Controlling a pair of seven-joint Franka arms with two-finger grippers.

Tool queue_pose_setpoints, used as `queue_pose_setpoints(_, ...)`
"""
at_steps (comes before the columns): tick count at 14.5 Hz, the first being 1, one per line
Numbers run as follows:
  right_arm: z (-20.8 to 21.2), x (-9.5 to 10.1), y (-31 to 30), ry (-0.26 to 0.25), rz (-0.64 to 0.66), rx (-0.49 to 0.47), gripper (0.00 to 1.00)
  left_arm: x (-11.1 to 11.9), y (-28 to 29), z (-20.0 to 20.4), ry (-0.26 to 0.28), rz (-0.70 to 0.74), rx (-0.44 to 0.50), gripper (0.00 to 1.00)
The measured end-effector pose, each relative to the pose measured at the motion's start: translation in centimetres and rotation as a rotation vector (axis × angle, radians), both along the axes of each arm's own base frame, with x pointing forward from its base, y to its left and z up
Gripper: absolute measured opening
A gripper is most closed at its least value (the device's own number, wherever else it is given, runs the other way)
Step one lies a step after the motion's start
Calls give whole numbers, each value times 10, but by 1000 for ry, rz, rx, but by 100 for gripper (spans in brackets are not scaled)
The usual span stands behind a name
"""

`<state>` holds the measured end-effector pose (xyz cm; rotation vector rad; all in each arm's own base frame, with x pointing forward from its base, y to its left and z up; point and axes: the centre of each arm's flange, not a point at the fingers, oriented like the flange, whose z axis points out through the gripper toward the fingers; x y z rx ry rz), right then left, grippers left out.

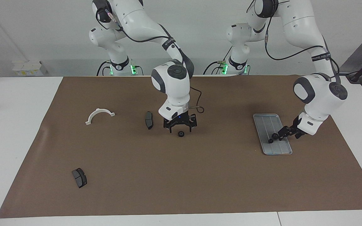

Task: Place bearing gear from tray to pile

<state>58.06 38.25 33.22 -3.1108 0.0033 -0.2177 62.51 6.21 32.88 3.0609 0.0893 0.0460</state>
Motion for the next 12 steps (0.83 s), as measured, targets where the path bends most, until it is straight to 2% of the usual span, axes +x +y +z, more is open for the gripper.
queue_pose_setpoints(4,-36,-9,-7,21,0,-16,100,-5,-12,0,6,-19,-7,100)
queue_pose_setpoints(6,-45,-16,-7,36,6,-26,95,-5,-22,1,5,-34,-8,100)
queue_pose_setpoints(7,-46,-18,-6,39,9,-28,87,-6,-27,-1,10,-43,-8,98)
queue_pose_setpoints(8,-46,-19,-4,39,12,-28,81,-8,-32,-5,16,-50,-9,96)
queue_pose_setpoints(9,-46,-20,-3,39,15,-28,81,-10,-35,-9,20,-54,-8,85)
queue_pose_setpoints(11,-45,-22,0,39,20,-27,68,-15,-38,-18,30,-57,-8,82)
queue_pose_setpoints(12,-45,-23,0,39,21,-27,68,-18,-37,-21,37,-56,-8,78)
